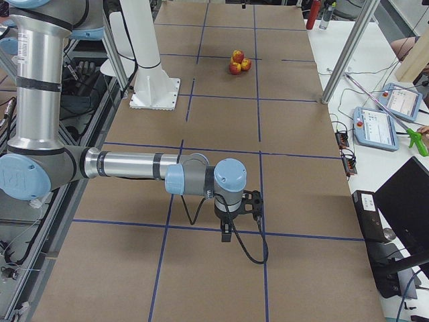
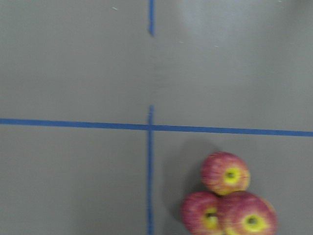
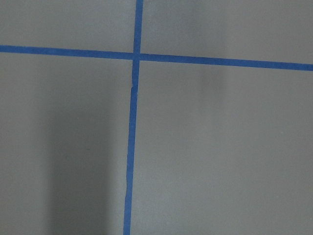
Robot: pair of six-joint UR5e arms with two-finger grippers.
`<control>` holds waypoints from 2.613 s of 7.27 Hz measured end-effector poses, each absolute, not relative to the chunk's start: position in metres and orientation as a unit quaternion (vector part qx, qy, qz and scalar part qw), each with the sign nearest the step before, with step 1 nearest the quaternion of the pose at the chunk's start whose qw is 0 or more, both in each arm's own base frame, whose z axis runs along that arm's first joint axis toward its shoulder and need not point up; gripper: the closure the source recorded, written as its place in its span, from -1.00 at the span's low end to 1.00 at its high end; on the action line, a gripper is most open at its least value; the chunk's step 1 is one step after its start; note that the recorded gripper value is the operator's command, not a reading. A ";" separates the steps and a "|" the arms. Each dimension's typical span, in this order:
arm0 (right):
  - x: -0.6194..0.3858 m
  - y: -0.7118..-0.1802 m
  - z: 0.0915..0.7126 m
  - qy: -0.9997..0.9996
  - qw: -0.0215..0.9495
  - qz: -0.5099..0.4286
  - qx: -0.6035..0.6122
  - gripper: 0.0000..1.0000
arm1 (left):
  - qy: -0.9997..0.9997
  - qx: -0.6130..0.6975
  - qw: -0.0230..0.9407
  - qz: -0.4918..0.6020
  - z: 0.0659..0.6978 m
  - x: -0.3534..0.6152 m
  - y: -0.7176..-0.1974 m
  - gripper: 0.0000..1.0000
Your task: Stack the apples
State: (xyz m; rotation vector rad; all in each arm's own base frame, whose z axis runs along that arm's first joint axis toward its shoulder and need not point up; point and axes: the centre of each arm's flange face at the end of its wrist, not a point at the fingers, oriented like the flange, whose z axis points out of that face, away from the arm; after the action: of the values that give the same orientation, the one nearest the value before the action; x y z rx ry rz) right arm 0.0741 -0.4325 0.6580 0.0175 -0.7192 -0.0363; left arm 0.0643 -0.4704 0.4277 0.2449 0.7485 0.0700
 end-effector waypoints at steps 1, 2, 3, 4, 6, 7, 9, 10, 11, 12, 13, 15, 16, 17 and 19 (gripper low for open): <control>0.074 -0.432 0.658 -0.352 0.936 -0.018 0.009 -1.00 | 0.343 0.124 0.929 0.059 0.468 0.021 -0.467 -1.00; 0.074 -0.432 0.658 -0.352 0.936 -0.018 0.009 -1.00 | 0.329 0.120 0.933 0.077 0.516 -0.023 -0.463 -1.00; 0.074 -0.432 0.658 -0.352 0.936 -0.018 0.009 -1.00 | 0.326 0.112 0.934 0.095 0.567 -0.066 -0.451 -1.00; 0.074 -0.432 0.658 -0.352 0.936 -0.018 0.009 -1.00 | 0.328 0.105 0.933 0.102 0.603 -0.094 -0.439 -1.00; 0.074 -0.432 0.658 -0.352 0.936 -0.018 0.009 -1.00 | 0.334 0.086 0.934 0.097 0.628 -0.110 -0.427 -1.00; 0.074 -0.432 0.658 -0.352 0.936 -0.018 0.009 -1.00 | 0.336 0.081 0.934 0.093 0.630 -0.111 -0.423 -1.00; 0.074 -0.432 0.658 -0.352 0.936 -0.018 0.009 -1.00 | 0.344 0.077 0.932 0.083 0.630 -0.110 -0.419 -1.00; 0.074 -0.432 0.658 -0.352 0.936 -0.018 0.009 -1.00 | 0.353 0.077 0.929 0.081 0.630 -0.109 -0.418 -1.00; 0.074 -0.432 0.658 -0.352 0.936 -0.018 0.009 -1.00 | 0.360 0.075 0.927 0.077 0.630 -0.108 -0.418 -1.00; 0.074 -0.432 0.658 -0.352 0.936 -0.018 0.009 -1.00 | 0.367 0.070 0.925 0.062 0.631 -0.107 -0.419 -1.00; 0.074 -0.432 0.658 -0.352 0.936 -0.018 0.009 -1.00 | 0.372 0.065 0.925 0.046 0.631 -0.106 -0.420 -1.00; 0.074 -0.432 0.658 -0.352 0.936 -0.018 0.009 -1.00 | 0.374 0.061 0.925 0.036 0.632 -0.106 -0.421 -1.00; 0.074 -0.432 0.658 -0.352 0.936 -0.018 0.009 -1.00 | 0.375 0.062 0.924 0.036 0.631 -0.105 -0.422 -1.00; 0.074 -0.432 0.658 -0.352 0.936 -0.018 0.009 -1.00 | 0.375 0.064 0.924 0.037 0.628 -0.105 -0.423 -1.00; 0.074 -0.432 0.658 -0.352 0.936 -0.018 0.009 -1.00 | 0.375 0.069 0.924 0.039 0.621 -0.105 -0.426 -1.00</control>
State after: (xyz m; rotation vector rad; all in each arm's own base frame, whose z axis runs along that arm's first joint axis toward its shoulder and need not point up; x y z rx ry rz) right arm 0.0741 -0.4325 0.6579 0.0175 -0.7193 -0.0364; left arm -0.1051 -0.4264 0.6207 0.1407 0.7693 0.0808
